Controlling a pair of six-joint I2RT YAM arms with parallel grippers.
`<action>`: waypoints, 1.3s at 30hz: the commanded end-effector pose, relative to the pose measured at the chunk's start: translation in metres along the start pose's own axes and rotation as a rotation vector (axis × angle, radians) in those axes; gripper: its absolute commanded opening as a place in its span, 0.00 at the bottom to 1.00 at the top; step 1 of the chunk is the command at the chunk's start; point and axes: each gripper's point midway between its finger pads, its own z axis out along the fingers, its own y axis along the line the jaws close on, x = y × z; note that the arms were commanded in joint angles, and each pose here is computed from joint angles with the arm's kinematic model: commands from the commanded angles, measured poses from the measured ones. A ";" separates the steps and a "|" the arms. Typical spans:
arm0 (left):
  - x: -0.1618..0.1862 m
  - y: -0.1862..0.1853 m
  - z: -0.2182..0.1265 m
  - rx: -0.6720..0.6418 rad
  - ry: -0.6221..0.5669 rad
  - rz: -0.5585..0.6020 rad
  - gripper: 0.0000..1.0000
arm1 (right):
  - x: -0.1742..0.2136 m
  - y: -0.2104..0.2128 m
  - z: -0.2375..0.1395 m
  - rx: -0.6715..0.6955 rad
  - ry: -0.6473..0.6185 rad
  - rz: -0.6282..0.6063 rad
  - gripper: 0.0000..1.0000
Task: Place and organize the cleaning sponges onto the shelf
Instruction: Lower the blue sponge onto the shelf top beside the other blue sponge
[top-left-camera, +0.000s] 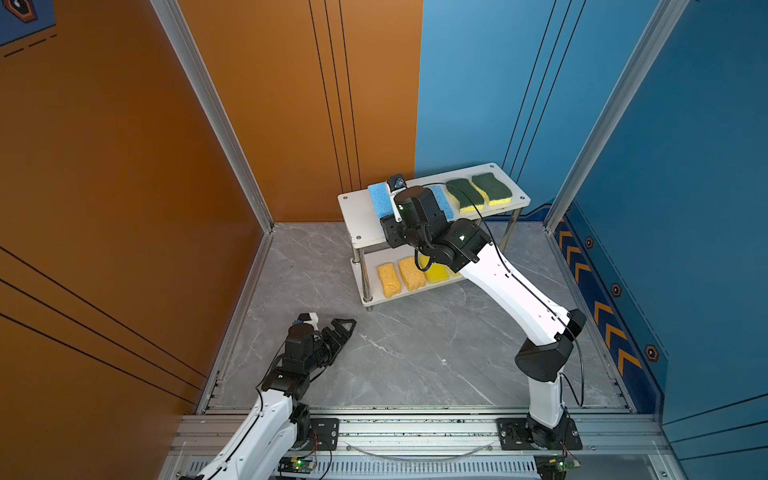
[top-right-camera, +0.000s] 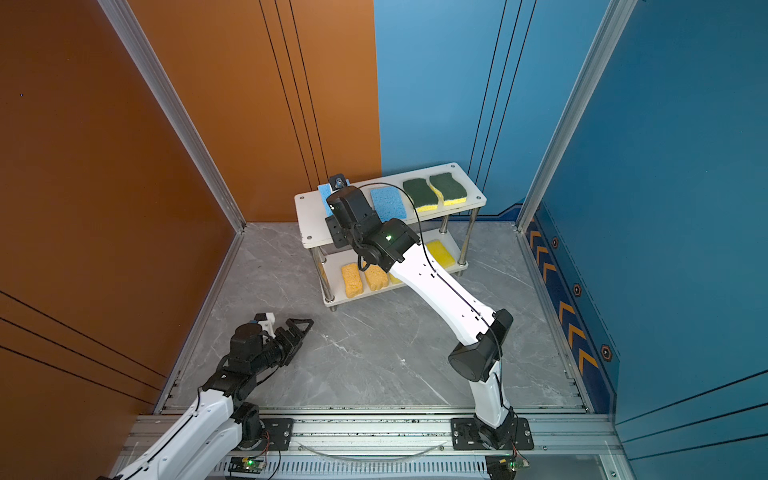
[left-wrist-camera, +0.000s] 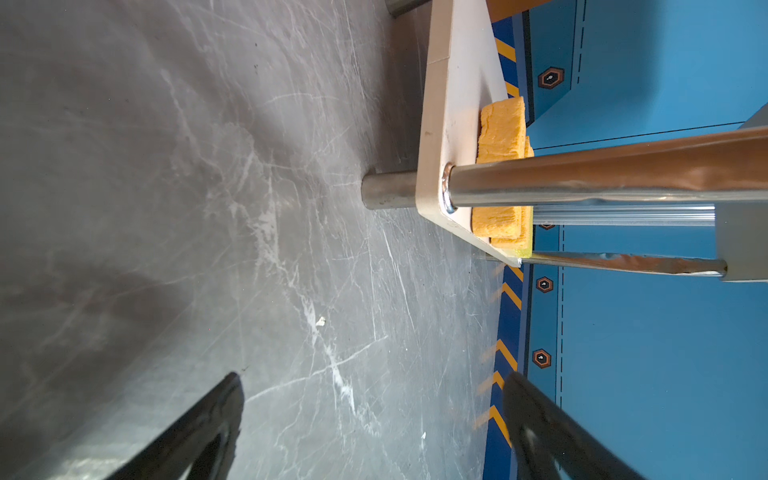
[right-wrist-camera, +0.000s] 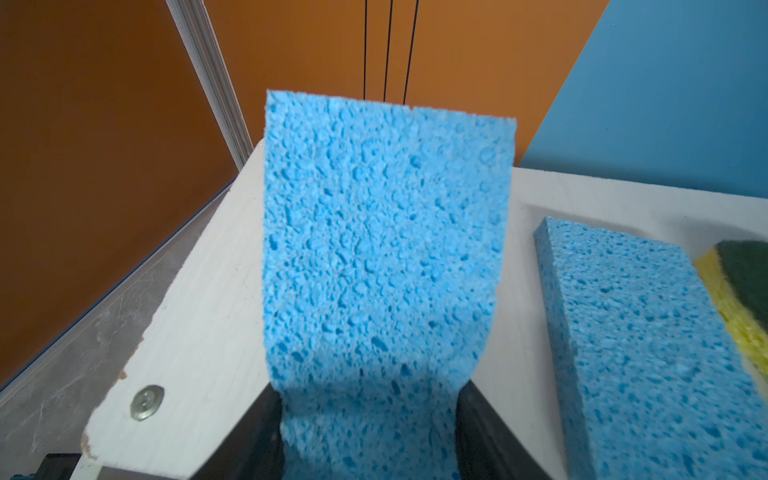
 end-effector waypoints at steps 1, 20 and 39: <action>0.002 0.001 -0.001 0.015 0.009 -0.001 0.98 | -0.006 0.001 0.003 0.020 -0.027 0.024 0.61; 0.001 0.004 -0.004 0.011 -0.003 -0.009 0.98 | 0.007 0.001 0.018 0.037 0.007 0.011 0.68; 0.001 0.004 -0.006 0.012 -0.002 -0.012 0.98 | 0.011 0.000 0.020 0.038 0.017 0.008 0.75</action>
